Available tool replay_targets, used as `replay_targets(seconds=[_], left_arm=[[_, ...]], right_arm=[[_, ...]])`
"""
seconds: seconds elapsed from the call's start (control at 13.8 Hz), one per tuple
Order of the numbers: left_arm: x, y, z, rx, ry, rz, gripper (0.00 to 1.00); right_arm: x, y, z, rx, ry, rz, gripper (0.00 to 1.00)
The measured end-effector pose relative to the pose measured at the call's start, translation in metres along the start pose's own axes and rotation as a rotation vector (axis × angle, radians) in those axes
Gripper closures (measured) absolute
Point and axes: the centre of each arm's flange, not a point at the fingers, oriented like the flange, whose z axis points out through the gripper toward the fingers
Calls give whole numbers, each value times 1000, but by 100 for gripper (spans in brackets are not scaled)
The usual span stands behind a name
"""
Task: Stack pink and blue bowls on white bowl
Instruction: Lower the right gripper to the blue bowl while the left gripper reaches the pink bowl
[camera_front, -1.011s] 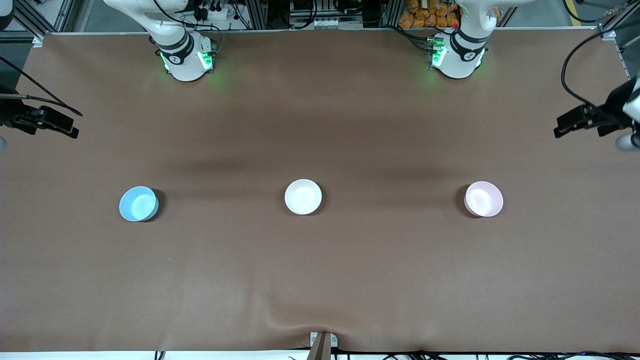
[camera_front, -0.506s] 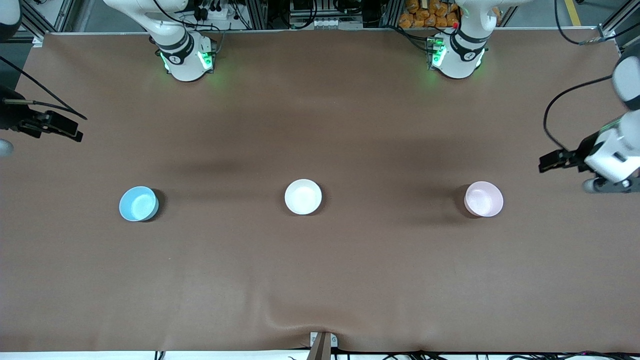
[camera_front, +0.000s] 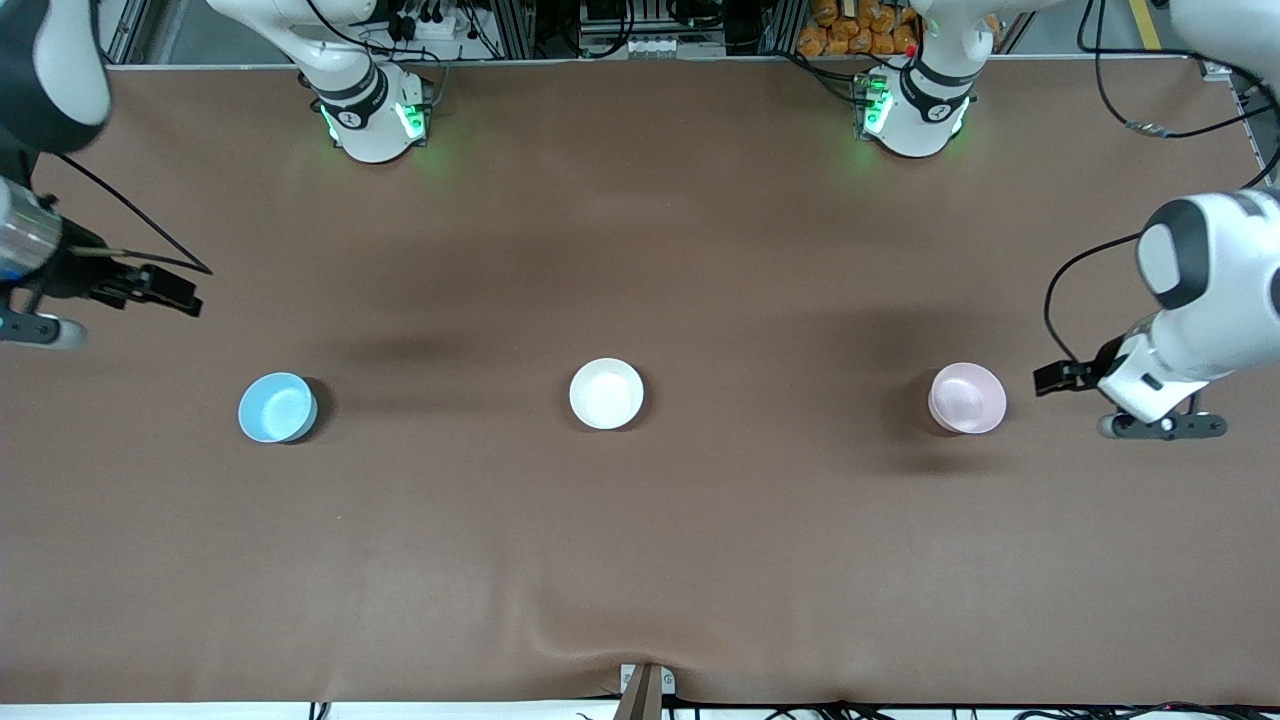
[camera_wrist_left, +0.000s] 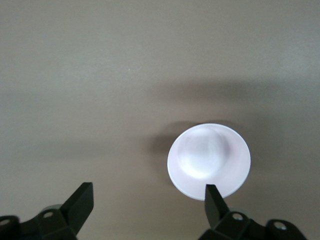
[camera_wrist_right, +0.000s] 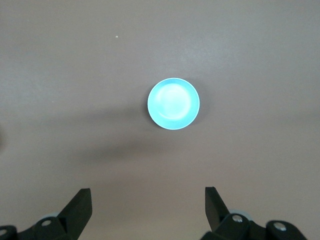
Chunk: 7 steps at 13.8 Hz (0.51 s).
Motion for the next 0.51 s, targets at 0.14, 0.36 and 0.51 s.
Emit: replay_targets(seconds=[0.14, 0.36, 0.51], left_arm=[[1, 2, 26, -1, 12, 4, 10], [3, 4, 65, -2, 31, 7, 26], [0, 7, 89, -4, 40, 10, 29]], right_arm=[[1, 2, 37, 1, 13, 5, 0], [-3, 8, 101, 2, 48, 14, 0], [-7, 10, 147, 0, 56, 16, 0]])
